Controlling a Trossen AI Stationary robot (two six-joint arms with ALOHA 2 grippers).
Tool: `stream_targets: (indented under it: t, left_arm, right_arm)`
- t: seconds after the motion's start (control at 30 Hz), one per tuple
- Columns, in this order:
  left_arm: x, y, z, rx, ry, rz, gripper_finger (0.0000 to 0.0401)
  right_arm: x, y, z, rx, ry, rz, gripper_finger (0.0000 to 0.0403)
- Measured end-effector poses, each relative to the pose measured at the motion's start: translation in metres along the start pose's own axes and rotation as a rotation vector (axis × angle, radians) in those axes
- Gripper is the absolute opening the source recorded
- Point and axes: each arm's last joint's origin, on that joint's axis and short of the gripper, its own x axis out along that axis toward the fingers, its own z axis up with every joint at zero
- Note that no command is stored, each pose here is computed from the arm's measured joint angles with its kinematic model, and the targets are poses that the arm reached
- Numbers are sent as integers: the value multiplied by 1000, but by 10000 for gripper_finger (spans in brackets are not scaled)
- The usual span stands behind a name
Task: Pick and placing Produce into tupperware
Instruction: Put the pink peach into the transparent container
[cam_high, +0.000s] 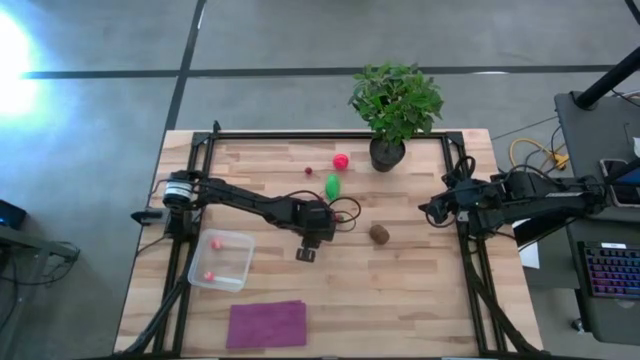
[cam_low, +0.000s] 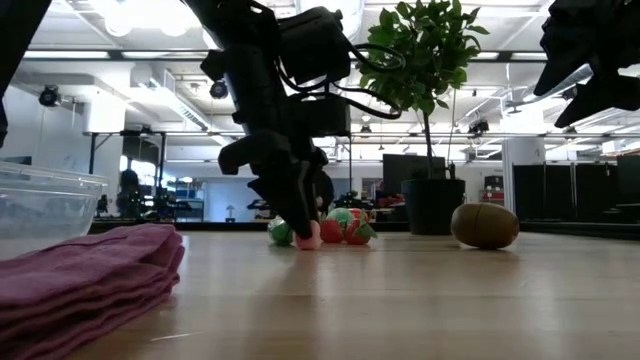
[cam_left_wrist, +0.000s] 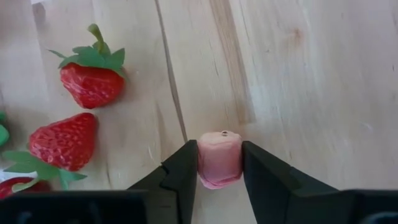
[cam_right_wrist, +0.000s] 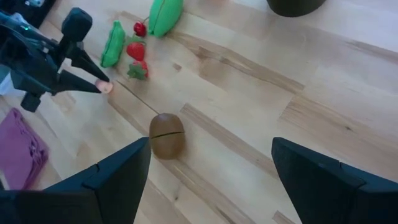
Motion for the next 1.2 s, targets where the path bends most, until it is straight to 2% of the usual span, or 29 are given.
stream_targets:
  t: [0.2,0.3,0.47,0.6,0.73,0.87,1.07,1.13,1.2]
  left_arm:
    - [-2,0,-1,0,16,-2,100]
    - [-15,1,1,-8,32,-5,100]
    - [-63,-1,-3,-98,67,10,100]
    - [-115,-10,-17,-196,86,52,99]
    - [-155,-26,-44,-382,144,77,99]
    - [-178,-44,-75,-647,217,131,99]
    - [-170,-64,-113,-1053,367,201,99]
    - [-161,-67,-124,-1156,452,194,99]
    - [-152,-71,-132,-1206,532,187,100]
  right_arm:
    - [0,-1,-1,-4,7,-11,325]
    - [0,-1,-1,1,8,-10,325]
    - [0,-1,-1,-1,10,-9,325]
    - [0,-1,-1,-11,12,-5,325]
    - [0,-1,-1,-17,22,2,325]
    - [0,0,-1,-20,27,7,325]
    - [0,0,-1,-50,22,4,325]
    - [0,0,-1,-60,20,4,325]
    - [0,0,-1,-63,20,3,325]
